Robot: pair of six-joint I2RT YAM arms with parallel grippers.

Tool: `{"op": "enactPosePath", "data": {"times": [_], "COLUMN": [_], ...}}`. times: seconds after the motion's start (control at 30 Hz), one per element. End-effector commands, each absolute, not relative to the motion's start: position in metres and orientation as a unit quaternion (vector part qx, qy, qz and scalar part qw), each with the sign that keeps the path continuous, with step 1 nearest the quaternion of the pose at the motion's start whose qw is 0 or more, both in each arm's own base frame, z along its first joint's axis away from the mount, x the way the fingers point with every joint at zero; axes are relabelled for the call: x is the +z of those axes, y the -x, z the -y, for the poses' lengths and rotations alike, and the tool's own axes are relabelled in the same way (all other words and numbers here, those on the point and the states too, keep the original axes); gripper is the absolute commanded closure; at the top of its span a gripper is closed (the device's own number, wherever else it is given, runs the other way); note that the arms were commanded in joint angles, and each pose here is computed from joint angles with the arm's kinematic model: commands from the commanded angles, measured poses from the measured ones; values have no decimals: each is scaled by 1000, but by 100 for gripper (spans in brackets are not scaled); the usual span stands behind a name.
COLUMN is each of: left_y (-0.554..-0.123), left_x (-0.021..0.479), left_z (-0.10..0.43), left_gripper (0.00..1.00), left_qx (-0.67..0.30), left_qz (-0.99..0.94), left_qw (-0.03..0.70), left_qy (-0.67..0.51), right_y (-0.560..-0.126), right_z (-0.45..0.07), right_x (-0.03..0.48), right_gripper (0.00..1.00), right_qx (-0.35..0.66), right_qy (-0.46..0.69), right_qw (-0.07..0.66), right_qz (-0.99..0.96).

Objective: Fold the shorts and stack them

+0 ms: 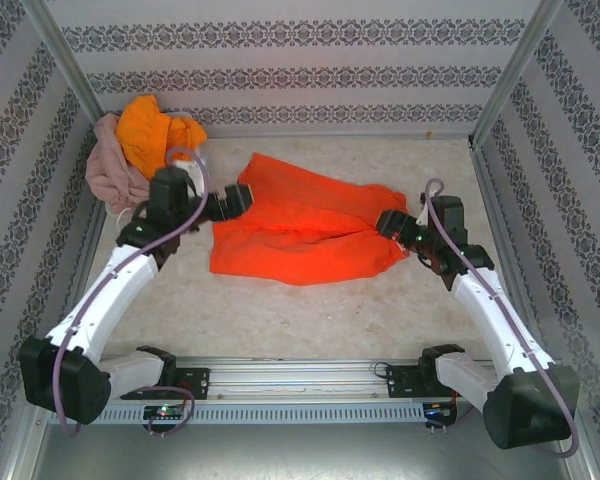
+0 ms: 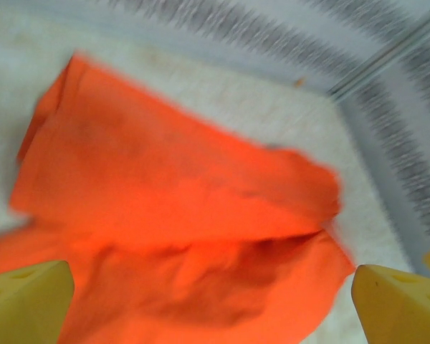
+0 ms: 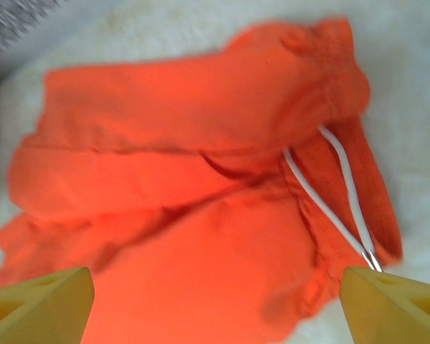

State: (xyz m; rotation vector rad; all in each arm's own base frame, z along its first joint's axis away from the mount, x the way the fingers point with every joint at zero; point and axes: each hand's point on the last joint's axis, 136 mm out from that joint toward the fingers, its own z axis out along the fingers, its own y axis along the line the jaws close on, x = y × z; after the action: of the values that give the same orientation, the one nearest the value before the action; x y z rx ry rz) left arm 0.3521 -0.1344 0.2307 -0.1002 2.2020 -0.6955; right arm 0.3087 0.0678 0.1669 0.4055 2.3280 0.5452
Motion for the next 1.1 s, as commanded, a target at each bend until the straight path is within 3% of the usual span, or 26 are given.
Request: {"op": "enactPosePath", "data": {"times": [0.0,0.23,0.47,0.57,0.67,0.73,0.83,0.93,1.07], "left_y": [-336,-316,-315,-319,-326,-333,-343,-353,-364], "left_x": [174,95,51,41,39,47,77,123,175], "left_z": [118,98,93,97,108,116,122,122,121], "left_gripper": [0,0,2,8,31,58,84,100,100], "left_qx": [-236,-177,-141,-149,-174,-199,-217,-221,-211], "left_qz": [-899,-932,-950,-951,-948,-942,-931,-920,-915], "left_qw": [359,292,254,244,241,249,276,312,337], "left_qy": [80,118,117,115,112,109,102,89,72], "right_y": [-302,-302,-300,-299,-300,-300,-302,-304,-309], "right_z": [-69,-71,-70,-69,-69,-69,-69,-69,-71], "right_x": [151,141,139,138,136,133,129,126,121], "right_gripper": [11,11,11,11,11,12,14,15,17], "right_qx": [206,208,207,204,204,202,196,193,192], "right_qy": [-148,-151,-151,-152,-154,-153,-151,-148,-143], "right_qw": [339,332,329,330,330,328,322,320,309], "right_qz": [-906,-908,-909,-909,-909,-910,-914,-916,-920]}}
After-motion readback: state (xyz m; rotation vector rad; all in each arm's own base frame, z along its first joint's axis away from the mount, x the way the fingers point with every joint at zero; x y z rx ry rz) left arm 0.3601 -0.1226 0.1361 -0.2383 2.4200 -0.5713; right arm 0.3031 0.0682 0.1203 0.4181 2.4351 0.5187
